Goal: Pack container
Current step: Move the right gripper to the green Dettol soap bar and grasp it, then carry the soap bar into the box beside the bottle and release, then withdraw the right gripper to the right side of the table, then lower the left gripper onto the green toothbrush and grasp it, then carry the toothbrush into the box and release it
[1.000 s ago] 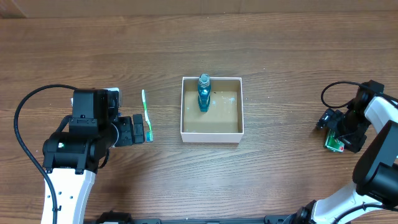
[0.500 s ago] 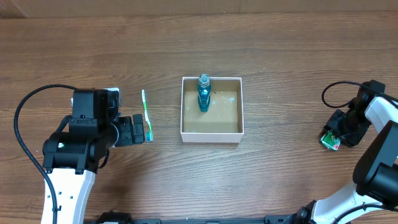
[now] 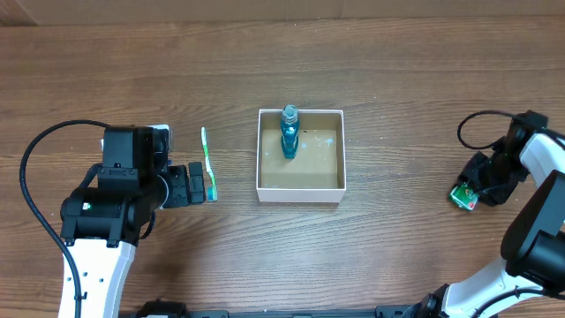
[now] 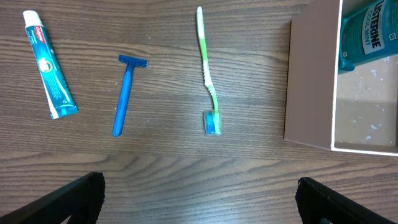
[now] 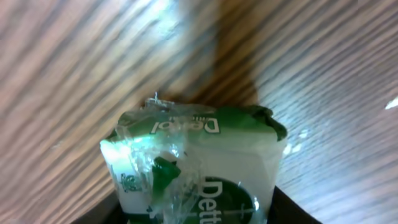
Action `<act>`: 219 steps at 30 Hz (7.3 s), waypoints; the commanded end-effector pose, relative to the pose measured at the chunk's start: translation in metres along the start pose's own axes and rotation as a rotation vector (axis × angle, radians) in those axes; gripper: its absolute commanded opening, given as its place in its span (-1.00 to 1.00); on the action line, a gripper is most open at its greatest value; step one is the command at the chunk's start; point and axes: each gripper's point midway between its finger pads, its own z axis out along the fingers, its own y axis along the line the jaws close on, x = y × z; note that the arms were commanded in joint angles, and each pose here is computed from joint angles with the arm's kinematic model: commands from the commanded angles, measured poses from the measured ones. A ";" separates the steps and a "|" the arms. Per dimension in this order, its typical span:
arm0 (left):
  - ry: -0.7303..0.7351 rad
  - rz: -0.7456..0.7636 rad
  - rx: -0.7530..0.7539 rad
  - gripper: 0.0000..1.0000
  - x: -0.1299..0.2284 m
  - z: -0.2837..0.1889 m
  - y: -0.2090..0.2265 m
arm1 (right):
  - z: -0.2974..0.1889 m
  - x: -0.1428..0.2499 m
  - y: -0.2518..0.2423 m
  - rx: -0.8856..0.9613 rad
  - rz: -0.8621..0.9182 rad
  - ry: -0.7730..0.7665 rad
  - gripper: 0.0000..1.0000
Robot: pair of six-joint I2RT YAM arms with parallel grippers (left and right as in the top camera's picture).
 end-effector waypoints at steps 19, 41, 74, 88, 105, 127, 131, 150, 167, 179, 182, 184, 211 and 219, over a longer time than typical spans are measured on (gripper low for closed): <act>-0.024 0.004 0.005 1.00 -0.007 -0.006 0.000 | -0.196 0.173 0.270 -0.369 -0.908 -0.435 -0.88; -0.024 0.004 0.005 1.00 -0.007 -0.006 0.000 | -0.056 0.162 0.320 -0.262 -0.895 -0.209 -0.92; -0.023 0.004 0.005 1.00 -0.007 -0.006 0.000 | -0.022 0.147 0.309 -0.153 -0.724 -0.193 0.18; -0.023 0.004 0.005 1.00 -0.007 -0.006 0.000 | -0.120 0.137 0.310 -0.209 -0.710 -0.389 0.17; 0.019 -0.043 0.009 1.00 0.003 -0.006 -0.001 | -0.243 0.089 0.120 -0.043 -0.306 -0.650 1.00; 0.291 -0.181 -0.020 1.00 -0.031 0.151 -0.030 | -0.157 0.123 0.053 -0.226 -0.217 -0.357 1.00; 0.351 -0.135 -0.033 1.00 -0.020 0.186 -0.027 | -0.157 0.123 0.053 -0.225 -0.217 -0.357 1.00; 0.427 -0.138 -0.104 1.00 0.002 0.227 -0.015 | -0.157 0.124 0.052 -0.224 -0.216 -0.353 1.00; 0.447 -0.137 -0.114 -0.42 0.007 0.225 -0.013 | -0.157 0.125 0.054 -0.231 -0.218 -0.350 1.00; 0.434 -0.127 -0.121 -0.80 0.003 0.225 -0.011 | -0.157 0.124 0.054 -0.231 -0.218 -0.352 1.00; 0.415 -0.128 -0.116 -0.92 -0.009 0.220 -0.014 | -0.157 0.124 0.054 -0.232 -0.219 -0.355 1.00; 0.400 -0.127 -0.112 -0.92 -0.019 0.213 -0.016 | -0.157 0.124 0.054 -0.232 -0.219 -0.355 1.00; 0.118 0.935 0.203 -0.92 -0.014 0.082 -0.238 | -0.159 0.121 0.056 -0.237 -0.221 -0.368 1.00; 0.175 1.056 0.212 -0.92 0.000 0.095 -0.238 | -0.159 0.121 0.056 -0.238 -0.220 -0.368 1.00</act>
